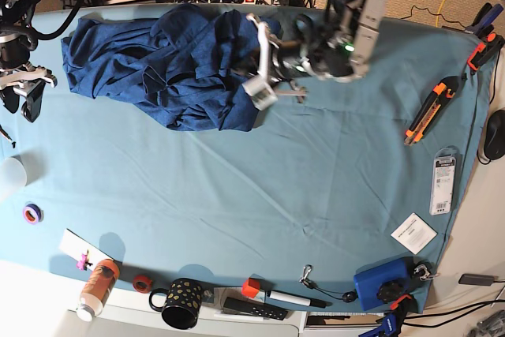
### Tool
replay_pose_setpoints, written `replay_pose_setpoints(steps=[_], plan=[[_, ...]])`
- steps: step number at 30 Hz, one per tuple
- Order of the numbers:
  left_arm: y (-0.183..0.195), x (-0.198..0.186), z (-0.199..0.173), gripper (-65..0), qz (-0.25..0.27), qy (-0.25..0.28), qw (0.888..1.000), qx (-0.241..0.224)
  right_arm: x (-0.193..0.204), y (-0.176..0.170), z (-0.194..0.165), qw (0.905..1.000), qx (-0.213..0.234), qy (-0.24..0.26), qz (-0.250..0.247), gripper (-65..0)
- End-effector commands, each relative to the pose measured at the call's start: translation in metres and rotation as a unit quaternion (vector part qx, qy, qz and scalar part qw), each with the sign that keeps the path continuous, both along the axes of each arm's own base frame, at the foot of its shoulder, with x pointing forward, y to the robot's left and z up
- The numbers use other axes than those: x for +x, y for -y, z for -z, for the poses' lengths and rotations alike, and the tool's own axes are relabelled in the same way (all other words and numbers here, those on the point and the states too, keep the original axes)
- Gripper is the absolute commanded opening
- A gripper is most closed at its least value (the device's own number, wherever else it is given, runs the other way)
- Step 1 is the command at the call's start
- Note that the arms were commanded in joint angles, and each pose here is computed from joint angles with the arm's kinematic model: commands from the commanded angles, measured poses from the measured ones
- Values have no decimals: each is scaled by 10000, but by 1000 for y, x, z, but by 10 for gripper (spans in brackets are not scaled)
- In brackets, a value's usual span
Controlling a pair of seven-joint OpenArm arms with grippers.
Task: Layout the t-shirt on the table in an organized manner, then fold the t-shirt properly
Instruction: 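Lower the left gripper onto the folded shirt and pinch the fabric, then move the right gripper to the shirt's other end and grasp it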
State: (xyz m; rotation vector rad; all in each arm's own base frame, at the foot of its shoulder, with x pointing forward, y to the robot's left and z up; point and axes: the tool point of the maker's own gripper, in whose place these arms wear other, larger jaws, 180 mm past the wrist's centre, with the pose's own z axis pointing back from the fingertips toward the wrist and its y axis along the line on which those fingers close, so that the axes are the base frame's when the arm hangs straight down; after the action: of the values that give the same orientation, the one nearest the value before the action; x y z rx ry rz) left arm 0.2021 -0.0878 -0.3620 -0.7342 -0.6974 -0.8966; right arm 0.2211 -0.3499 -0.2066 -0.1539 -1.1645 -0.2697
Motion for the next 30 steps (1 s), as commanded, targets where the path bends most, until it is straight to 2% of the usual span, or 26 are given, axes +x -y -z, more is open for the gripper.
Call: replay_pose_setpoints(steps=[1, 3, 7, 10, 12, 15, 19, 23, 28, 30], plan=[[8, 5, -11, -650, -45, 168, 9997, -166, 3, 0, -13, 9997, -162, 185, -65, -356], [15, 3, -7, -650, -60, 186, 9998, -95, 2, 1, -12, 9997, -194, 144, -28, -356], [35, -16, -9, -650, 315, 118, 9992, -198, 1, 3, -11, 9997, -227, 103, 10, -356], [56, -41, -21, -650, 827, -2, 9947, -607, 1, 3, -11, 9997, -227, 105, 10, -356], [69, -62, -34, -650, 1310, -56, 9865, -983, 1, 3, -11, 9997, -228, 106, 10, -356], [81, -81, -44, -650, 1592, -189, 9790, -1259, 1, 3, -11, 9997, -228, 106, 10, -356], [82, -82, -41, -650, 1768, -125, 9782, -1083, 1, 3, -11, 9997, -227, 105, 10, -356], [71, -57, -40, -650, 1517, -1, 9839, -946, 1, 3, -11, 9997, -227, 108, 9, -356], [41, -10, -36, -650, 525, -19, 9949, -861, 2, 2, -12, 9997, -205, 136, -25, -356], [28, 5, -33, -650, 192, -4, 9968, -778, 4, -4, -14, 9994, -216, 195, -195, -356]])
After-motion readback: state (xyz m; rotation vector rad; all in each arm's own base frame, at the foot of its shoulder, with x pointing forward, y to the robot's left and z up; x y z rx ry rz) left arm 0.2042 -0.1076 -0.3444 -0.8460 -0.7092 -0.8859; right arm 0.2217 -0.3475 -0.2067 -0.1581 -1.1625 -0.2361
